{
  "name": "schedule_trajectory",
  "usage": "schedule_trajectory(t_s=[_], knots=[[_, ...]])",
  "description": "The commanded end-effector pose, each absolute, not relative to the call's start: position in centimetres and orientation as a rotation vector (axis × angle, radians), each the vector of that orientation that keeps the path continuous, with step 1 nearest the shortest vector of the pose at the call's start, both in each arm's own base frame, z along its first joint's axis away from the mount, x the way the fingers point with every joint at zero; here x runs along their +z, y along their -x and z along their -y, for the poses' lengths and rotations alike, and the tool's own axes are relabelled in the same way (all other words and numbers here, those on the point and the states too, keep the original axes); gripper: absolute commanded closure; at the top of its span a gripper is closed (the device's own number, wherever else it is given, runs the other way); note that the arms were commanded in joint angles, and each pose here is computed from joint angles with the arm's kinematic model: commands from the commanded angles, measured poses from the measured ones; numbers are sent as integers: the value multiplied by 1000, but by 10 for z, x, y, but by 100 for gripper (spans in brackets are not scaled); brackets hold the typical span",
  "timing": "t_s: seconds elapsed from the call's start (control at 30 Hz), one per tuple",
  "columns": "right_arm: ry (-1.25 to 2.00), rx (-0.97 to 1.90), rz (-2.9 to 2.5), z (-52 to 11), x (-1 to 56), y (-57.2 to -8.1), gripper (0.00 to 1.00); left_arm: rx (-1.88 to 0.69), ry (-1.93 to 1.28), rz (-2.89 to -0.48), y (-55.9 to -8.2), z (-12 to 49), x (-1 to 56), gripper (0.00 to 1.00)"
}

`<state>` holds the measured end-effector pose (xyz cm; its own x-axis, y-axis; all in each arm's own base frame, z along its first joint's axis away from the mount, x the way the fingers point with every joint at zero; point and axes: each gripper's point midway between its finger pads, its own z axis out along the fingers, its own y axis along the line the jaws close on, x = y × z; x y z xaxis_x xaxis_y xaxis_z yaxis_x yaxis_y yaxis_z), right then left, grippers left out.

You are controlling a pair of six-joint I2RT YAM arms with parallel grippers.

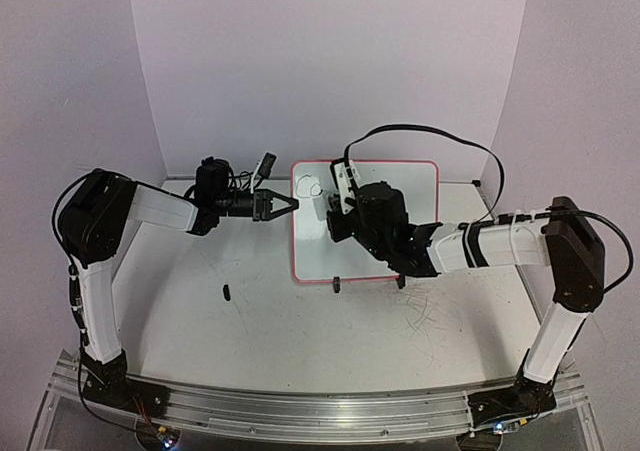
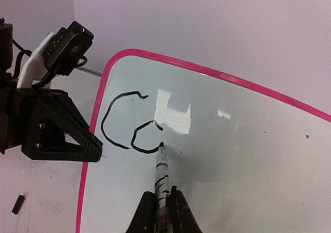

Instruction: Write a sentence on the whiteboard

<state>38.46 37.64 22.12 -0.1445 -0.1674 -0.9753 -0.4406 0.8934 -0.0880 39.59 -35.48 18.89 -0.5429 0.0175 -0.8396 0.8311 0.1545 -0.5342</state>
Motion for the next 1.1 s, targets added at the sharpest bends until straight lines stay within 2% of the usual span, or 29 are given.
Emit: schedule_trajectory(t_s=[0.0, 0.7, 0.87, 1.07], knots=[[395, 253, -1661, -374, 252, -398, 100, -1484, -897, -1635, -379, 359, 219, 100], [524, 342, -1644, -395, 256, -387, 100, -1487, -896, -1641, -380, 359, 216, 100], [500, 343, -1612, -375, 270, -375, 100, -1486, -897, -1638, -379, 359, 217, 100], [462, 313, -1642, -356, 262, -387, 100, -1490, -898, -1638, -380, 360, 217, 100]])
